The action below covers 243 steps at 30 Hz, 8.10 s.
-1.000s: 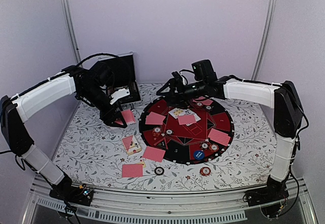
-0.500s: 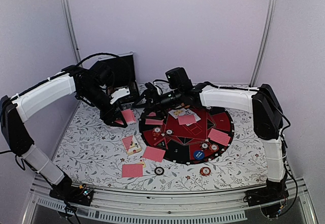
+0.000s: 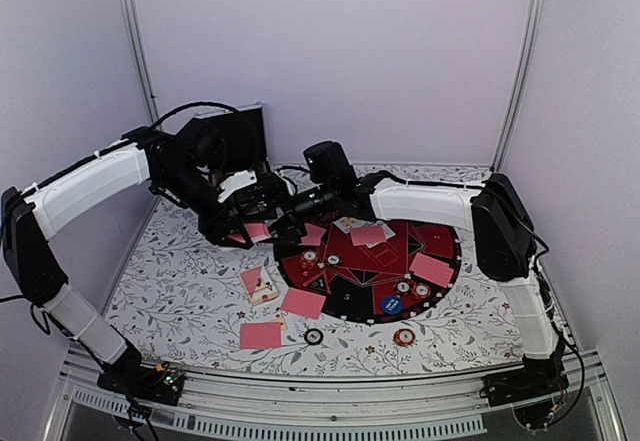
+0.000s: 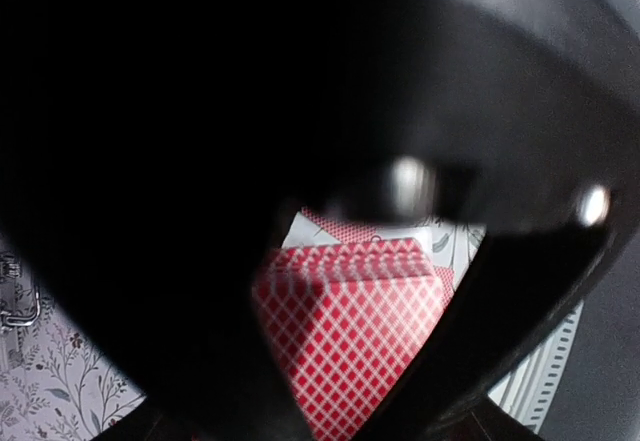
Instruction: Distribute texas hold em gaming equipment
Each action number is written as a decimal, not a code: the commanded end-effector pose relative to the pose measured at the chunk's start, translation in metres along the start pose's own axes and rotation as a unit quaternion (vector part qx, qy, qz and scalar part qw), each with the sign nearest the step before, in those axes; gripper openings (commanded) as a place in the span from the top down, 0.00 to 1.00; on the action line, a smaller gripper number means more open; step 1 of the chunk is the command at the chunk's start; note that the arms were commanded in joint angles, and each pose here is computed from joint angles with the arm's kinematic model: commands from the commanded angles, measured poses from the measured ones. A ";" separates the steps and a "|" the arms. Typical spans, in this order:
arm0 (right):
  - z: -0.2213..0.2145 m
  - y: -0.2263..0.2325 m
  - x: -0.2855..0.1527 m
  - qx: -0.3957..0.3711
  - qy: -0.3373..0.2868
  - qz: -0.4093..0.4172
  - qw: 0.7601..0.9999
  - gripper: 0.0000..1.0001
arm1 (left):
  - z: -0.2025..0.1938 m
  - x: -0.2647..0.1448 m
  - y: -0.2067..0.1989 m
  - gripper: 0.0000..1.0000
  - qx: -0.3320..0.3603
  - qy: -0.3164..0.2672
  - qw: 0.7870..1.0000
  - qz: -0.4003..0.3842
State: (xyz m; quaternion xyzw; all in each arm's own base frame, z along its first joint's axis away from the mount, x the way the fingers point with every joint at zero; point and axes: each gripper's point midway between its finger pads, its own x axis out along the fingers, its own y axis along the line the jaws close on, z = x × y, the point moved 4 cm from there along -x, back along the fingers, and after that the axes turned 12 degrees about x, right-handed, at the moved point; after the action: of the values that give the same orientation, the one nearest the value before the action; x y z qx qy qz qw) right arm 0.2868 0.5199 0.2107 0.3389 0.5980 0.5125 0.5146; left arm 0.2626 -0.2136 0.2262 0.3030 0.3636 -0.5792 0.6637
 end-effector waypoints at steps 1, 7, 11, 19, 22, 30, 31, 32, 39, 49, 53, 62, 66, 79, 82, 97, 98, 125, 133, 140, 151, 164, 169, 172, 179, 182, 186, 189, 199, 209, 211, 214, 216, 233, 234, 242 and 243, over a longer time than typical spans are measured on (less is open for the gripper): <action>0.000 0.005 0.014 -0.007 0.014 0.027 1.000 0.01 | 0.010 -0.004 0.005 1.00 0.002 -0.017 1.000 0.003; -0.002 -0.003 0.023 0.006 0.026 0.035 0.999 0.01 | 0.011 -0.006 0.005 1.00 0.005 -0.018 1.000 0.008; 0.000 -0.003 0.027 0.009 0.027 0.043 0.999 0.01 | 0.013 -0.007 0.005 1.00 0.007 -0.021 1.000 0.006; 0.009 -0.013 0.037 0.025 0.029 0.045 0.998 0.05 | 0.012 -0.007 0.003 1.00 0.007 -0.018 1.000 0.003; 0.010 -0.022 0.037 0.035 0.028 0.037 0.998 0.06 | 0.011 -0.008 0.002 1.00 0.007 -0.019 1.000 0.004; 0.021 -0.032 0.020 0.041 0.002 0.012 0.999 0.07 | 0.011 -0.009 0.000 1.00 0.009 -0.020 1.000 0.004; 0.022 -0.034 0.018 0.042 0.000 0.009 0.999 0.07 | 0.011 -0.010 0.000 1.00 0.009 -0.021 1.000 0.005; 0.023 -0.033 0.016 0.041 -0.003 0.008 0.999 0.07 | 0.011 -0.010 0.000 1.00 0.010 -0.021 1.000 0.006; 0.021 -0.035 0.009 0.041 -0.004 0.000 0.999 0.13 | 0.011 -0.011 0.000 1.00 0.012 -0.019 1.000 0.009; 0.023 -0.030 -0.008 0.035 -0.012 0.001 0.999 0.21 | 0.011 -0.010 0.001 1.00 0.011 -0.019 1.000 0.008; 0.023 -0.029 -0.012 0.032 -0.013 0.001 0.999 0.25 | 0.011 -0.011 0.001 1.00 0.013 -0.019 1.000 0.010; 0.018 -0.037 -0.017 0.037 -0.012 -0.019 0.999 0.26 | 0.011 -0.011 0.002 1.00 0.013 -0.019 1.000 0.009; 0.018 -0.038 -0.023 0.037 -0.015 -0.021 0.999 0.28 | 0.011 -0.012 0.002 1.00 0.014 -0.019 1.000 0.011; 0.017 -0.009 -0.040 0.016 -0.024 -0.006 1.000 0.35 | 0.001 0.001 0.003 1.00 0.007 -0.007 1.000 0.006; 0.016 -0.004 -0.042 0.013 -0.026 -0.002 1.000 0.25 | 0.002 0.001 0.003 1.00 0.007 -0.009 1.000 0.005; -0.002 -0.008 0.012 0.012 0.028 0.024 0.999 0.18 | 0.005 -0.001 0.003 1.00 0.006 -0.015 1.000 0.004; -0.002 -0.008 0.014 0.013 0.029 0.024 0.999 0.18 | 0.006 -0.001 0.003 1.00 0.006 -0.016 1.000 0.005; 0.018 -0.007 -0.045 0.005 -0.020 -0.014 1.000 0.51 | 0.006 -0.005 0.001 1.00 0.008 -0.016 1.000 0.006; 0.014 0.011 -0.053 -0.002 -0.020 0.000 1.000 0.68 | 0.006 -0.006 0.002 1.00 0.008 -0.016 1.000 0.008; 0.009 0.016 -0.060 0.000 -0.018 0.000 1.000 0.80 | 0.005 -0.006 0.002 1.00 0.008 -0.014 1.000 0.010; -0.001 0.026 -0.063 0.004 0.003 0.035 0.999 0.82 | 0.002 -0.003 0.005 1.00 0.005 -0.004 1.000 0.015; -0.008 0.024 -0.052 0.014 0.023 0.054 0.998 0.75 | 0.003 -0.002 0.007 1.00 0.006 -0.003 1.000 0.015; -0.007 0.025 -0.050 0.015 0.028 0.057 0.998 0.78 | 0.003 -0.002 0.007 1.00 0.007 -0.002 1.000 0.016; -0.007 0.026 -0.049 0.016 0.029 0.058 0.998 0.81 | 0.003 -0.003 0.007 1.00 0.008 -0.002 1.000 0.017; -0.005 0.027 -0.055 0.016 0.027 0.057 0.998 0.98 | 0.002 -0.003 0.007 1.00 0.008 -0.001 1.000 0.018; -0.002 0.031 -0.063 0.013 0.020 0.059 0.998 1.00 | 0.002 -0.003 0.007 1.00 0.007 0.000 1.000 0.017; 0.003 0.033 -0.075 0.014 0.011 0.060 0.998 1.00 | 0.002 -0.004 0.006 1.00 0.008 -0.001 1.000 0.019; 0.004 0.033 -0.084 0.014 0.003 0.060 0.998 1.00 | 0.001 -0.004 0.006 1.00 0.009 0.000 1.000 0.018; 0.006 0.028 -0.109 0.019 -0.016 0.056 0.998 1.00 | 0.000 -0.006 0.006 1.00 0.007 -0.001 1.000 0.019; 0.000 0.009 -0.146 0.038 -0.047 0.041 0.997 1.00 | -0.001 -0.007 0.007 1.00 0.005 -0.001 1.000 0.020; 0.000 -0.001 -0.157 0.046 -0.059 0.033 0.997 1.00 | -0.002 -0.007 0.007 1.00 0.004 0.000 1.000 0.020; -0.001 -0.024 -0.178 0.062 -0.083 0.012 0.995 1.00 | -0.004 -0.008 0.006 1.00 0.004 0.000 1.000 0.020; -0.001 -0.042 -0.193 0.078 -0.101 -0.001 0.992 1.00 | -0.005 -0.007 0.006 1.00 0.003 0.001 1.000 0.020; 0.041 -0.188 -0.225 0.148 -0.188 -0.214 0.947 1.00 | -0.069 0.000 0.028 1.00 -0.048 0.034 0.997 0.046; 0.043 -0.194 -0.224 0.151 -0.186 -0.221 0.945 1.00 | -0.075 0.000 0.030 1.00 -0.053 0.036 0.997 0.049; 0.045 -0.224 -0.222 0.168 -0.183 -0.257 0.934 1.00 | -0.118 0.009 0.040 1.00 -0.077 0.053 0.993 0.070; 0.044 -0.227 -0.223 0.169 -0.183 -0.263 0.932 1.00 | -0.121 0.011 0.040 1.00 -0.078 0.054 0.993 0.072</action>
State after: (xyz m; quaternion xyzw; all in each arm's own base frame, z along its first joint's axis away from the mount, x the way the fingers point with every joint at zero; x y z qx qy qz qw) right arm 0.4059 0.2749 0.0658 0.3601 0.6365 0.2015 0.6516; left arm 0.2802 -0.1203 0.1479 0.2851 0.4525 -0.4924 0.6867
